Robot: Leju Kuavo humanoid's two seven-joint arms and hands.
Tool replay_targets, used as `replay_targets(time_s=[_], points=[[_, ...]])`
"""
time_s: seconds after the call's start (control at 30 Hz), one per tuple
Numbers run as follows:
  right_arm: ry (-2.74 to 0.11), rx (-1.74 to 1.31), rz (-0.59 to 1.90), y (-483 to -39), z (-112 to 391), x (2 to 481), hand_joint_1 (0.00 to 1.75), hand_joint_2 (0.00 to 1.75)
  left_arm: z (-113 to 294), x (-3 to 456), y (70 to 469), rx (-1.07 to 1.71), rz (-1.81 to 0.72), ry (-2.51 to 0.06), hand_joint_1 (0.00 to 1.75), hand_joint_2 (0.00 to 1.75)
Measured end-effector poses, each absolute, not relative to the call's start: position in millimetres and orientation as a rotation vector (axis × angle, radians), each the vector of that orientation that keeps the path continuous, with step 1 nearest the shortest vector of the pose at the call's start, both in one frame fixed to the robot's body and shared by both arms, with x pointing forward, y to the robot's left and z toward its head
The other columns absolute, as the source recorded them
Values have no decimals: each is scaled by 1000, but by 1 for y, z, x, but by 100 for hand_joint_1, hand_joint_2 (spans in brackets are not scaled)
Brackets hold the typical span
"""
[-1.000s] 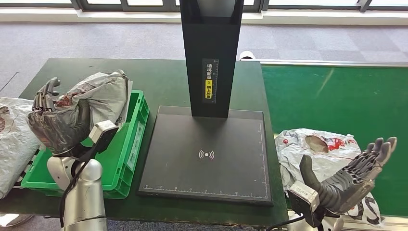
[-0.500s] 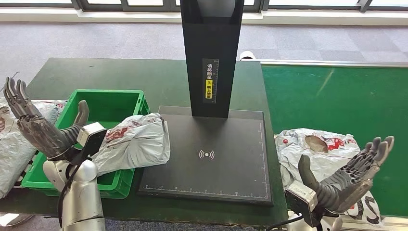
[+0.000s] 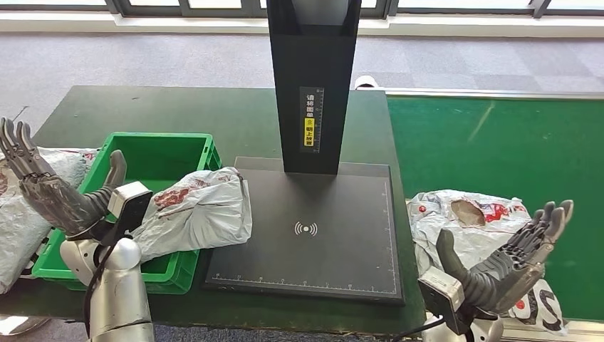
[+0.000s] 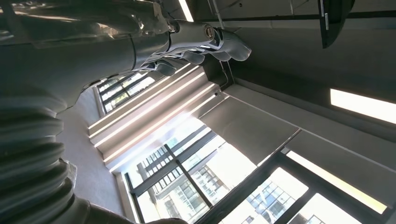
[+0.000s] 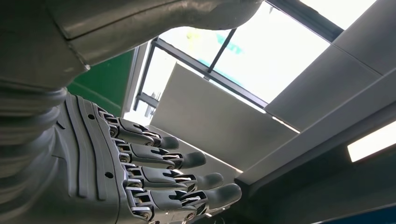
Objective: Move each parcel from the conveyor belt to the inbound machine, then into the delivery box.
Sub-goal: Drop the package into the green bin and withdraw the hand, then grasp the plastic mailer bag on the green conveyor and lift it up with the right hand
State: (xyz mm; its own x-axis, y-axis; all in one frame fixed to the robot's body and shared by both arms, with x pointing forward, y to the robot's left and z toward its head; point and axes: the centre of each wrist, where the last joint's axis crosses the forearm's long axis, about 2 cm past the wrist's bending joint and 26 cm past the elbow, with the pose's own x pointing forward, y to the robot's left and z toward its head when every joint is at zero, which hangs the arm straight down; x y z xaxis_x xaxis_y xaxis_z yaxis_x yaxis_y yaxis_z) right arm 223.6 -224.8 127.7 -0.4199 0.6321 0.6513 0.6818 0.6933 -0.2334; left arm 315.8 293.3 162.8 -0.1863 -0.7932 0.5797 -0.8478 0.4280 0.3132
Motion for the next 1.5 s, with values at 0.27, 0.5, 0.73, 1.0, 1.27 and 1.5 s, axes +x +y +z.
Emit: replay_targets(time_s=[0.27,0.5,0.73,1.0,1.27,1.5], points=[[-1945,-1228,203,-260,100,222,0,175,160,316,236,450,461,-2208,0,175],[-1480,-1430,408,-298,71,218,0,175,175,291,205,-212,335,-2360,0,175],[-1364,-1424,435,-300,57,218,0,175,182,281,198,-322,280,-2396,0,175],[-1326,-1389,457,-292,49,222,0,175,187,279,200,-338,247,-2422,0,175],[-873,-1223,433,-276,14,226,0,175,184,275,202,-339,247,-2414,0,175],[-829,-1165,524,-271,-8,221,0,175,181,270,205,-338,249,-2411,0,175]])
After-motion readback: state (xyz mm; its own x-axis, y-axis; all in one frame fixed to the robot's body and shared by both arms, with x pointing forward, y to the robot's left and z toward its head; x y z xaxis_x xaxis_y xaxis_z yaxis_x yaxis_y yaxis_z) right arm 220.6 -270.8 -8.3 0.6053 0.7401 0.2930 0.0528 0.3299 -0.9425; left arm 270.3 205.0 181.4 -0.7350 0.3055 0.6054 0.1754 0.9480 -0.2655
